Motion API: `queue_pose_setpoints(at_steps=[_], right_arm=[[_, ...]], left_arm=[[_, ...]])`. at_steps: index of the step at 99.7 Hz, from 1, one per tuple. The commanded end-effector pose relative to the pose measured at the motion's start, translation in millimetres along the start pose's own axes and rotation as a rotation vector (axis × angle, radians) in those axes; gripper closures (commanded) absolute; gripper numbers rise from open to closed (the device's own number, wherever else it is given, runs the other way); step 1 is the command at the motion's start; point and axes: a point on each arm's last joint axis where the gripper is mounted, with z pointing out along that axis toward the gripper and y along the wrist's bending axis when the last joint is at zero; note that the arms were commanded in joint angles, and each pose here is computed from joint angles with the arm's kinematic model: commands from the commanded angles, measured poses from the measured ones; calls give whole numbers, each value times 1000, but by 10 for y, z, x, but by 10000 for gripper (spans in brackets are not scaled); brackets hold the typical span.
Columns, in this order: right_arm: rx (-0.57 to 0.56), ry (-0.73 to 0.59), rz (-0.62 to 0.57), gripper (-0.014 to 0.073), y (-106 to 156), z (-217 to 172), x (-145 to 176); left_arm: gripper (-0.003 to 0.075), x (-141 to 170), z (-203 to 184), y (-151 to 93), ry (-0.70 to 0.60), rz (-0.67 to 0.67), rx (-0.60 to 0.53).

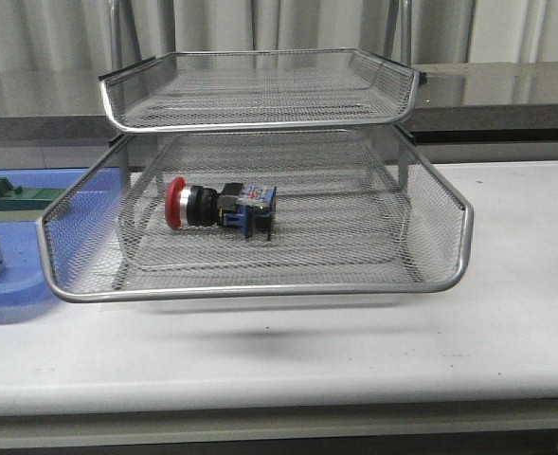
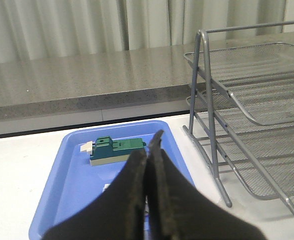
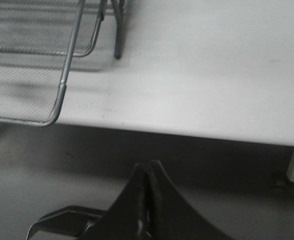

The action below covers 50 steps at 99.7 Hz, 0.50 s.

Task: Place button on rack with both arms
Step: 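Withdraw the left gripper back toward the blue tray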

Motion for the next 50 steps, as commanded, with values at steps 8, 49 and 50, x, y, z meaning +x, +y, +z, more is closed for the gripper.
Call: queue_pose_setpoints(at_steps=[8,49,50], right_arm=[[-99,33,-43,664,116,253,-214],[-226,238,-173,664,427,1028,-283],[-231,240,-181,664,453,1049,-279]], left_arm=[[741,-146,-12,31,-86,-28,-33],[741,-146,-12,31,-86,-28,-33],[741,-146,-12,31,-86,-28,-33]])
